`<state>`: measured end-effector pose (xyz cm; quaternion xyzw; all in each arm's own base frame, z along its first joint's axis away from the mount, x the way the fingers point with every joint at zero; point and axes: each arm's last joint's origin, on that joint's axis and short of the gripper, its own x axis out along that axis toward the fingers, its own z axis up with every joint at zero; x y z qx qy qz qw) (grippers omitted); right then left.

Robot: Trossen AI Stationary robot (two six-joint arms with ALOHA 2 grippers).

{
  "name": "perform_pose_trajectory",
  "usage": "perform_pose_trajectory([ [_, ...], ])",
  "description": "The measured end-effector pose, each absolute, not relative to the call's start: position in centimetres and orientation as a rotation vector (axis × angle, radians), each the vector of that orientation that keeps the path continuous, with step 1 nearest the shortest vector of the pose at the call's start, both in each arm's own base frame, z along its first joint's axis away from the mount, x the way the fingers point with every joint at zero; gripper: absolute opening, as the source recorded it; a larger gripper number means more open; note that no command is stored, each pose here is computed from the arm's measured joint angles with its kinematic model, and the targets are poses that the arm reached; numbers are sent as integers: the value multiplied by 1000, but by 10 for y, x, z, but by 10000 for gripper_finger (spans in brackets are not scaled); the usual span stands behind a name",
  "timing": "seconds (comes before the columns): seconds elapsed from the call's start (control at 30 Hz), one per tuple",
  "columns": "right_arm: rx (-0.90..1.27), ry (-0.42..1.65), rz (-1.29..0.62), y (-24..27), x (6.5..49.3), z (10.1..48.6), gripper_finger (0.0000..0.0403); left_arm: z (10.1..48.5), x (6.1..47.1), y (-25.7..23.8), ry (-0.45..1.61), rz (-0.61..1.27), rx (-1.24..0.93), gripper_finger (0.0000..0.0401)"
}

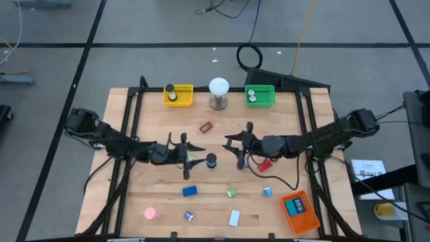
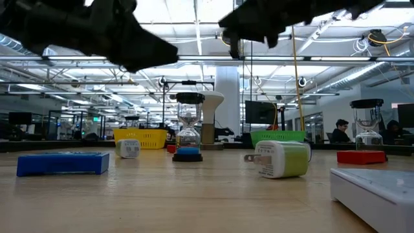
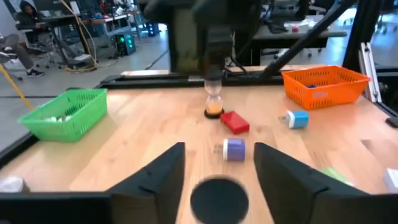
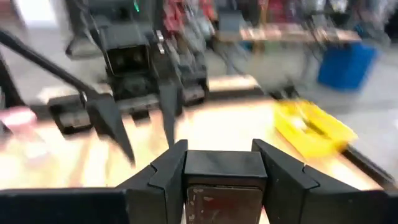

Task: Pick & Place Office items
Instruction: Put the black digital timer into the orange bin

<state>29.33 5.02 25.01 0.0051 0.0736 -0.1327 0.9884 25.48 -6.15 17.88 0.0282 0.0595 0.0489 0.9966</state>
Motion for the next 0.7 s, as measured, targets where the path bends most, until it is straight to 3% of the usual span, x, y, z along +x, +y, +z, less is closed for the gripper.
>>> perform_pose_trajectory([
  [0.3,150,539,-438,67,287,298,148,162,234,-52,80,116,19,108],
  [0.7,417,888,-529,104,240,298,148,160,234,-52,99,115,8,107],
])
